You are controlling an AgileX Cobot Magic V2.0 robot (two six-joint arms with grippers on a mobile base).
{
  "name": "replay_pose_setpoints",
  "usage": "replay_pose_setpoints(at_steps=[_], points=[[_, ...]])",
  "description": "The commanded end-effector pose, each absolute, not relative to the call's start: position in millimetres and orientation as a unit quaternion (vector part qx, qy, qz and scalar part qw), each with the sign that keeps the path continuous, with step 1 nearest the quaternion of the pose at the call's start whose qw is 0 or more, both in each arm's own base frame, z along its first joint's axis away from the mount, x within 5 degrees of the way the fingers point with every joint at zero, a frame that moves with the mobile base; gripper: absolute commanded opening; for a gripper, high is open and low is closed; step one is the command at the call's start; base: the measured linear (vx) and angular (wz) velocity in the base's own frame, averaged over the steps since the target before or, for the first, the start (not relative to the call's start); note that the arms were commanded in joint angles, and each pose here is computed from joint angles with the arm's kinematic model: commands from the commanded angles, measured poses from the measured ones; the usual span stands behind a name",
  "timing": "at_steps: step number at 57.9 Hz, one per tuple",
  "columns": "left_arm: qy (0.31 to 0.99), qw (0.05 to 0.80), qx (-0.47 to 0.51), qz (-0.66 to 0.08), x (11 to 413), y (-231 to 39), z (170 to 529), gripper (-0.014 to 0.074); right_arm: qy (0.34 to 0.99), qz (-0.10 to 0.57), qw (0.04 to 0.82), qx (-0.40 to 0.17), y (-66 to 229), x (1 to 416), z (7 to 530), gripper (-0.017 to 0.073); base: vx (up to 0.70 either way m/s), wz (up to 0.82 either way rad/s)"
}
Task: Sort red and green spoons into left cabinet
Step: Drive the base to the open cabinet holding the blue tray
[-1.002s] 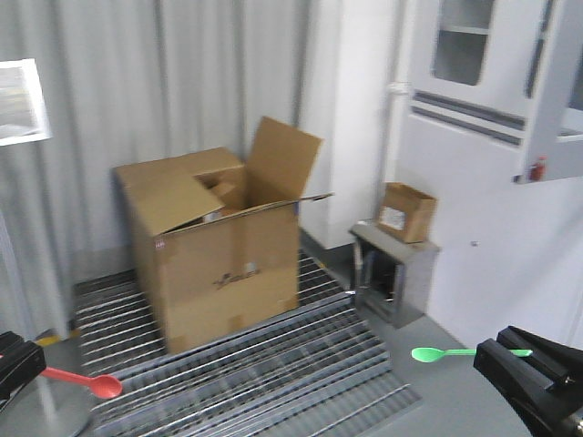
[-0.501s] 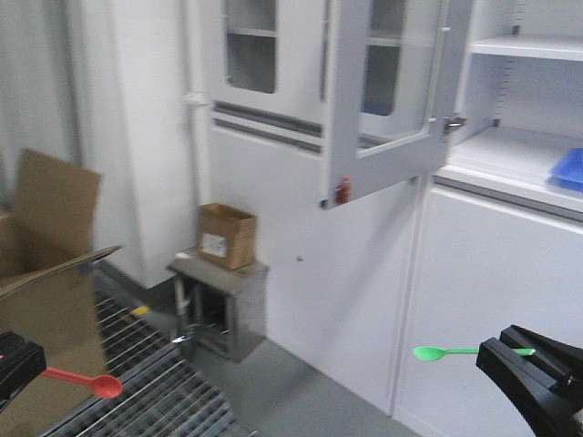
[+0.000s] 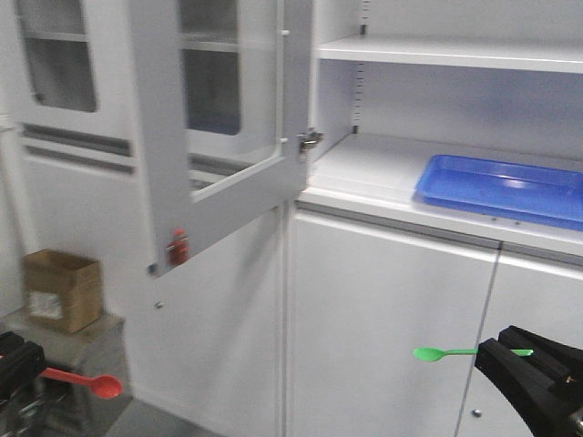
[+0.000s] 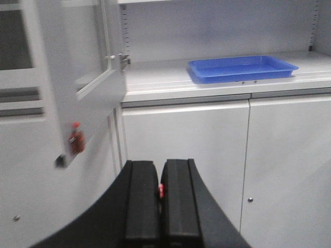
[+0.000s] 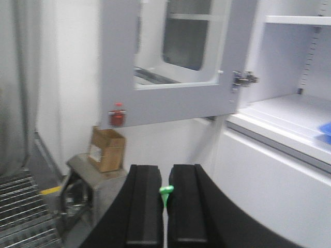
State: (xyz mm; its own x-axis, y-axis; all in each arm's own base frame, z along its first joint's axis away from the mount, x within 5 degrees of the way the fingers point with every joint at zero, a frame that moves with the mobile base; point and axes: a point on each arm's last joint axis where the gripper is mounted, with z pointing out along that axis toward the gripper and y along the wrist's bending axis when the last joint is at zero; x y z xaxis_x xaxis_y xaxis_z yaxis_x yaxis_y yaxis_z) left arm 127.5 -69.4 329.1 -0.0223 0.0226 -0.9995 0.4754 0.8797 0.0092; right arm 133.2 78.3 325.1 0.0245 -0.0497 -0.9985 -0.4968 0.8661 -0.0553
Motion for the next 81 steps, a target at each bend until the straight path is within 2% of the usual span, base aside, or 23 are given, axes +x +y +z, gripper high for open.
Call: replay_pose_setpoints(at_steps=[1, 41, 81], points=[[0.658, 0.714, 0.163, -0.175, 127.2, -68.3, 348.4, 0.0000, 0.636, 0.161, 0.730, -0.191, 76.6, 132.1, 345.7, -0.0001, 0.41, -0.50], [0.658, 0.714, 0.163, -0.175, 127.2, -68.3, 348.4, 0.0000, 0.635, 0.161, 0.731, -0.191, 76.6, 132.1, 345.9, -0.0001, 0.40, -0.44], [0.659, 0.713, 0.164, -0.175, 127.4, -68.5, 348.2, 0.0000, 0.635, 0.161, 0.731, -0.191, 76.6, 132.1, 346.0, -0.0001, 0.29, -0.13]])
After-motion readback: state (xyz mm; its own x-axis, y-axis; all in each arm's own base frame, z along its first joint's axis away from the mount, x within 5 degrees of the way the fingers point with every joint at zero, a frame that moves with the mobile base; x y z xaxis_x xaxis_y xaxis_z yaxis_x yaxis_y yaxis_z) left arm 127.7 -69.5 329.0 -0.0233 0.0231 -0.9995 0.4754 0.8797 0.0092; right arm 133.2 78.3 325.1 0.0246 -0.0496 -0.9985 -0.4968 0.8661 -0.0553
